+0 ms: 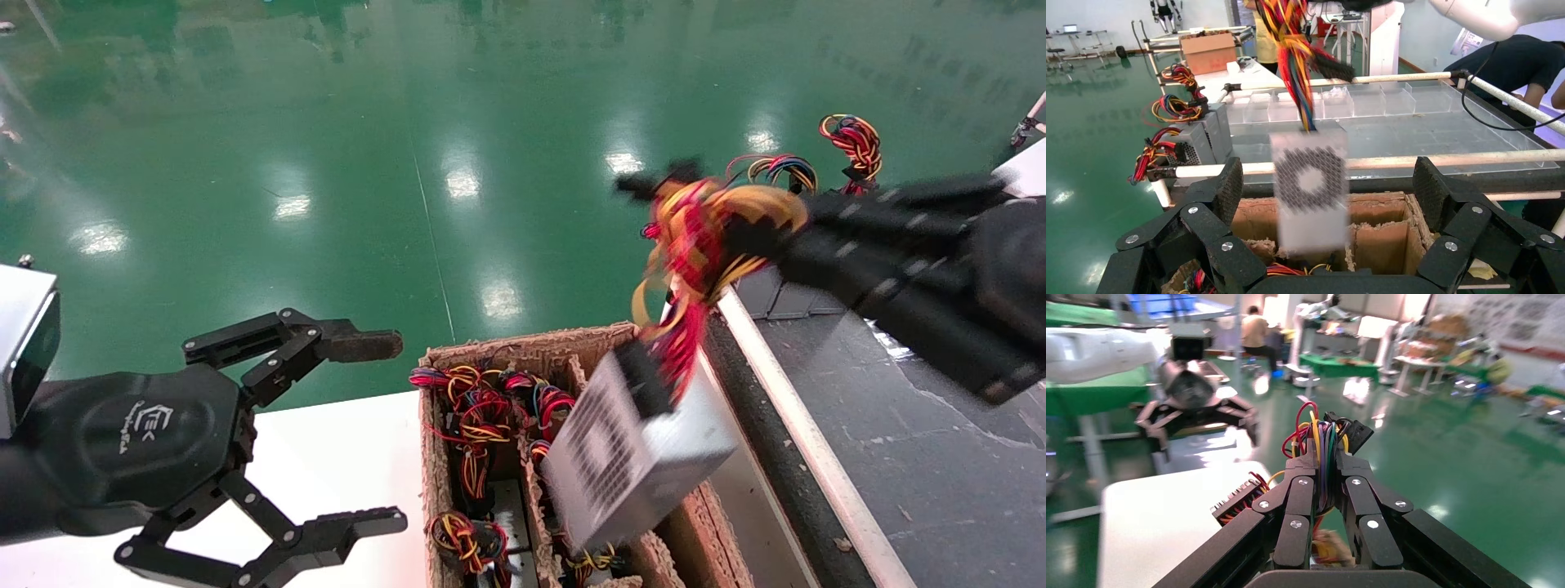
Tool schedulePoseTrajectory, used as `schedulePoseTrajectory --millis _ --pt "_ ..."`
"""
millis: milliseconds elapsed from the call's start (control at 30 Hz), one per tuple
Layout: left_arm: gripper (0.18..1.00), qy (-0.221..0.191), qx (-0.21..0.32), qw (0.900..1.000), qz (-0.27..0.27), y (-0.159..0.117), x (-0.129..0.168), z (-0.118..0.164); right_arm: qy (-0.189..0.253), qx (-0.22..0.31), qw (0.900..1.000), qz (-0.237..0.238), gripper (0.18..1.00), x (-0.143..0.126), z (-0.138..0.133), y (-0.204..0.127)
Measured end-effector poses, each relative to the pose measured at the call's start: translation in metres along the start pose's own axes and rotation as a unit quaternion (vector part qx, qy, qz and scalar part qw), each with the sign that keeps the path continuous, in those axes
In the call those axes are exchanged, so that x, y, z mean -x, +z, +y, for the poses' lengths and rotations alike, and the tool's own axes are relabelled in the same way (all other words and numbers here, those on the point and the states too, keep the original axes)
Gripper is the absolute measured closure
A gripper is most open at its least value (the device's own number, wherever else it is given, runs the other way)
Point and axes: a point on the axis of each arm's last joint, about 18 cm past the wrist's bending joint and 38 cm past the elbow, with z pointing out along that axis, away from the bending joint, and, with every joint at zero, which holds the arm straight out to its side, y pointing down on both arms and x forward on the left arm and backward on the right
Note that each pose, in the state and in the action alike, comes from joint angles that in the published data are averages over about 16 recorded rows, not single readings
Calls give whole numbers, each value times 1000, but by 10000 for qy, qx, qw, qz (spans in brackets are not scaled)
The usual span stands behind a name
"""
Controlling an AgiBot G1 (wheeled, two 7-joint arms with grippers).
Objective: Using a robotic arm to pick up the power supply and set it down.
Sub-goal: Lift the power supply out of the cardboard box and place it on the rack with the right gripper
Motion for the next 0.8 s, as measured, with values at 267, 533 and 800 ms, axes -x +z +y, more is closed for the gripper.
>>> schedulePoseTrajectory --millis 267,533,800 --pt "184 0 0 10000 0 0 0 0 -418 388 9953 787 948 -25 -18 -49" --pt "184 0 0 10000 0 0 0 0 -596 904 9816 1572 948 -48 -20 -102" --pt "184 0 0 10000 0 0 0 0 -620 1361 9657 2121 948 -60 -12 -146"
